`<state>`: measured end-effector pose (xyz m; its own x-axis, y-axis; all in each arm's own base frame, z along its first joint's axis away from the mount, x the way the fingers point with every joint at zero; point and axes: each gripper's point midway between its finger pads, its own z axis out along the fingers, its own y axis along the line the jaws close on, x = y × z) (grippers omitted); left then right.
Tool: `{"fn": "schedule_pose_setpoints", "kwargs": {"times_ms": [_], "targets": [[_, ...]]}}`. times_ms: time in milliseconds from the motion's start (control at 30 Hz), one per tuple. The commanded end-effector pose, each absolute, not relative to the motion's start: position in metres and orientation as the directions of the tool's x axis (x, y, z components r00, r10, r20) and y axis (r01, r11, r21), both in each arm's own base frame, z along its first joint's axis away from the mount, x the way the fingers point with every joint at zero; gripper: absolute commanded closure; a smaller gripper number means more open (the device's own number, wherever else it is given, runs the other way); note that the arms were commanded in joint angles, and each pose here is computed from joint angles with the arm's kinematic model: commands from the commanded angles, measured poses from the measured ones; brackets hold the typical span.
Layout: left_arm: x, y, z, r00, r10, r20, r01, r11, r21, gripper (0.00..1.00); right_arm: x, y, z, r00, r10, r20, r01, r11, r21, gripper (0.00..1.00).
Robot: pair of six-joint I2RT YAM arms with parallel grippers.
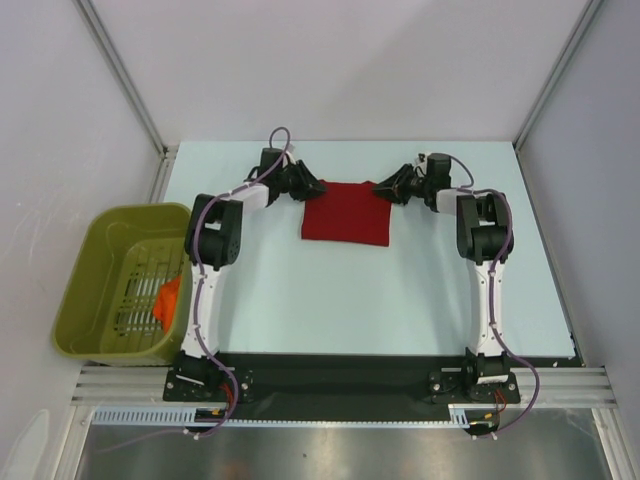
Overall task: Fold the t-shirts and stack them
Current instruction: Fold the tshirt
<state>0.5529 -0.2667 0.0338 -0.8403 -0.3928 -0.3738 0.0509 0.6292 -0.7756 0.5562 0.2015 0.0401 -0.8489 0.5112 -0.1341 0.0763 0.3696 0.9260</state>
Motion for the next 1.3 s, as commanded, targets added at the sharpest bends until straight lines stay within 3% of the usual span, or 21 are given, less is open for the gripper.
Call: {"fn": "schedule_pose_setpoints", "kwargs": {"times_ms": [0,100,267,467,633,700,800,867,1067,1100,1267], "targets": [[0.588,-0.238,0.033,-0.788,-0.51,-0.345,-0.02,0.58,-0.814,0.65,0.585,0.176,0.034,-0.8,0.576,-0.17,0.088,0.393,0.915,0.71],[0.601,-0.233,0.023,-0.786,-0.534,-0.311,-0.036,0.542,-0.84,0.65,0.593,0.171,0.026,-0.793,0.588,-0.159,0.123,0.41,0.904,0.71],[0.625,-0.228,0.035,-0.763,-0.533,-0.365,0.002,0.564,-0.826,0.64,0.605,0.156,0.002,-0.773,0.625,-0.11,0.229,0.437,0.87,0.7],[0.634,-0.227,0.073,-0.75,-0.5,-0.434,0.06,0.601,-0.797,0.61,0.628,0.137,0.03,-0.764,0.626,-0.155,0.234,0.494,0.837,0.69],[0.62,-0.216,0.154,-0.696,-0.48,-0.534,0.121,0.655,-0.746,0.57,0.631,0.11,0.086,-0.77,0.572,-0.284,0.145,0.589,0.795,0.56],[0.609,-0.217,0.172,-0.688,-0.48,-0.544,0.129,0.656,-0.743,0.57,0.62,0.102,0.09,-0.783,0.553,-0.287,0.157,0.621,0.768,0.48],[0.576,-0.22,0.201,-0.687,-0.454,-0.568,0.143,0.682,-0.718,0.57,0.597,0.097,0.108,-0.811,0.456,-0.367,0.082,0.71,0.699,0.41],[0.555,-0.222,0.234,-0.669,-0.439,-0.6,0.181,0.686,-0.705,0.56,0.581,0.099,0.103,-0.838,0.417,-0.354,0.084,0.737,0.67,0.38],[0.465,-0.243,0.247,-0.733,-0.333,-0.593,0.238,0.691,-0.682,0.58,0.548,0.118,0.087,-0.892,0.302,-0.337,0.047,0.802,0.595,0.29],[0.442,-0.247,0.273,-0.707,-0.322,-0.629,0.296,0.673,-0.677,0.58,0.548,0.116,0.086,-0.889,0.31,-0.336,0.062,0.811,0.582,0.27],[0.349,-0.246,0.248,-0.77,-0.259,-0.584,0.295,0.667,-0.684,0.55,0.549,0.126,0.075,-0.896,0.317,-0.312,0.078,0.802,0.593,0.26]]}}
